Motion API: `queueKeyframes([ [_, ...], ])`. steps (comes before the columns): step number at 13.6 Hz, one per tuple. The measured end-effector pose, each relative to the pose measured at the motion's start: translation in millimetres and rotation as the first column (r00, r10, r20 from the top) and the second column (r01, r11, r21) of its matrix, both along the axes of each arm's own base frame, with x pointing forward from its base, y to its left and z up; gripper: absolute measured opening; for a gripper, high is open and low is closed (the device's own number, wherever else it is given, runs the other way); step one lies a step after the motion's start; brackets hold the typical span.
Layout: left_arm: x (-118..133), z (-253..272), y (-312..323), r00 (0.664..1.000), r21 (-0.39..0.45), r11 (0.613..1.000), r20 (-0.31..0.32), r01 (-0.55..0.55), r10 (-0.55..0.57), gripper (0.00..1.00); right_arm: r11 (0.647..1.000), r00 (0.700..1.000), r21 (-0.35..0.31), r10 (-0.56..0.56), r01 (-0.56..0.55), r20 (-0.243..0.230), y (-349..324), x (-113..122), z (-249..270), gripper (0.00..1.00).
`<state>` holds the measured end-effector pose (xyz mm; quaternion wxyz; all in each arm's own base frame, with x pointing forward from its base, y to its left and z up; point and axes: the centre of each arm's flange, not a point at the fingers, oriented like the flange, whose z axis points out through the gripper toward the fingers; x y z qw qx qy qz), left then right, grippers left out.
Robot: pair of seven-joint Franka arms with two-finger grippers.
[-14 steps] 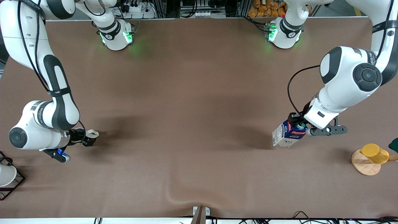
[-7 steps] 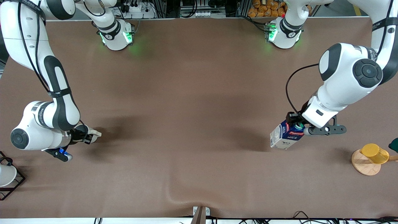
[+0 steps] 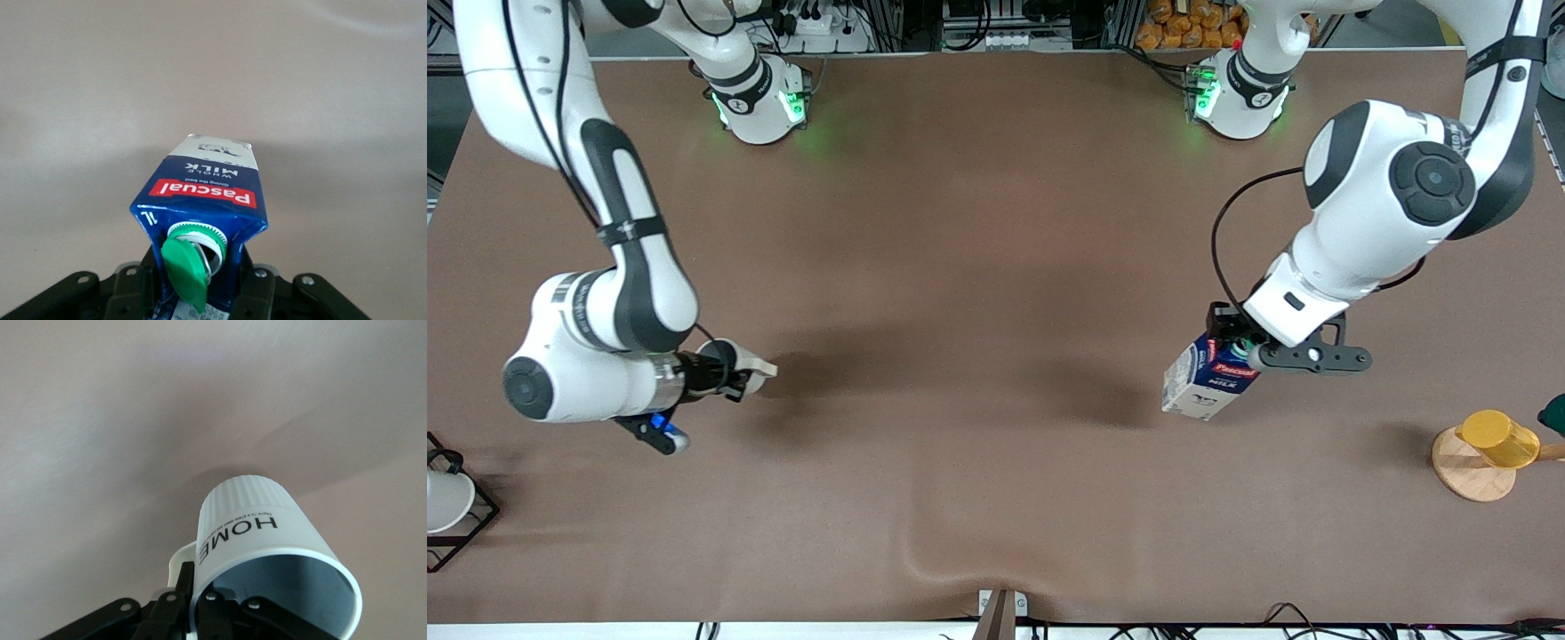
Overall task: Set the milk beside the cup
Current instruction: 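Carry the mug with the right gripper while the left gripper carries the carton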
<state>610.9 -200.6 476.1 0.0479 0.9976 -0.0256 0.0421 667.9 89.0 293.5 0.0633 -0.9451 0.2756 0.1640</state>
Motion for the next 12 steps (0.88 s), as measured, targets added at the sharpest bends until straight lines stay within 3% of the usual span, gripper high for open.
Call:
queueKeyframes([
  [3, -3, 10, -18, 0.999, -0.007, 1.000, 0.018, 0.027, -0.027, 0.44, 0.990, 0.990, -0.047, -0.137, 0.136, -0.026, 68, -9, 13, 0.05],
  [6, -19, 6, -49, 0.999, 0.002, 0.999, -0.023, 0.040, -0.040, 0.44, 0.957, 0.961, -0.104, -0.275, 0.271, -0.029, 137, -21, 27, 0.05],
  [10, -34, 4, -72, 0.997, 0.015, 0.999, -0.064, 0.041, -0.040, 0.44, 0.844, 0.853, -0.132, -0.521, 0.520, 0.030, 215, -36, 36, 0.05],
  [12, -35, 5, -71, 0.996, 0.024, 0.999, -0.083, 0.041, -0.039, 0.44, 0.793, 0.803, -0.137, -0.595, 0.594, 0.041, 237, -42, 34, 0.05],
])
